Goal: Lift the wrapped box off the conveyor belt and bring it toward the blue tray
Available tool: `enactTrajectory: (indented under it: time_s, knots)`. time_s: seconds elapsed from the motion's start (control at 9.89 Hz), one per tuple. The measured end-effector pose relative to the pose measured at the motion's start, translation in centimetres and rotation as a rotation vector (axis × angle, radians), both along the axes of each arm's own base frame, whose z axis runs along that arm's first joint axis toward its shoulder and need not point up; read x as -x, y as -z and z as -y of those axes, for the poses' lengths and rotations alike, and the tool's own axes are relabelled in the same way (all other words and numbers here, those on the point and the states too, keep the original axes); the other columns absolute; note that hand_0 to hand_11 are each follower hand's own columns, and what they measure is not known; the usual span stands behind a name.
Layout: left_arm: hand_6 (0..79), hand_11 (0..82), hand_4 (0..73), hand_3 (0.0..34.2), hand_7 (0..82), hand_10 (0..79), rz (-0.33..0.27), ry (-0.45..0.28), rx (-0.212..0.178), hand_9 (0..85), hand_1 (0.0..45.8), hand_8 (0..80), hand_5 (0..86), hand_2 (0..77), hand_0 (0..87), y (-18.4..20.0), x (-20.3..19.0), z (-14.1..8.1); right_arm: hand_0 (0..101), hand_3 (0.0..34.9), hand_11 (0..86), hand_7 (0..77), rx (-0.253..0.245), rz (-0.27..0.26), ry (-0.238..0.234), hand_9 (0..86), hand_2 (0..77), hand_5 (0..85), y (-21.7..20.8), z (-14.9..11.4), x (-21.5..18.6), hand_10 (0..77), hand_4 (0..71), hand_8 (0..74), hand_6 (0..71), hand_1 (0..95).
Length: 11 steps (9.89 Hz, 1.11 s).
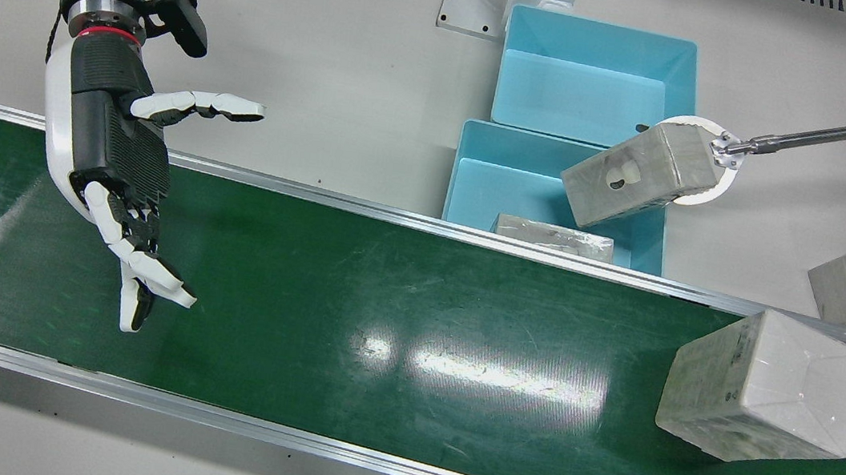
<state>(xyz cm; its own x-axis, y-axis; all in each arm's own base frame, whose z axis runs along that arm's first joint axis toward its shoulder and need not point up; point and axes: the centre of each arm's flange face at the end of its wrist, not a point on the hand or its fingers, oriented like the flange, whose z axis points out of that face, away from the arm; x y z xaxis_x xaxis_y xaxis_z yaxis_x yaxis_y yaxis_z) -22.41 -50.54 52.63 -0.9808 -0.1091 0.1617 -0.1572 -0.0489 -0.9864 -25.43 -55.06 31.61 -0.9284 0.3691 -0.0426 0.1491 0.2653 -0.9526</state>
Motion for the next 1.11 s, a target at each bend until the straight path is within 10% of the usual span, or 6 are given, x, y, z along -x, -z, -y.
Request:
enactTrajectory:
  time_s: [1.11]
  knots:
    - [0.0,0.0,0.0,0.0,0.5,0.5,0.000,0.000,0.000,0.0,0.0,0.5,1.1,1.1,0.0,0.0,0.0,0.0,48,0.1,1.6,17.5,-0.048,0.045,0.002,2.2,12.0,18.0,-1.0,0.2,-0.5,0.0,15.8,0.0,5.4,15.8]
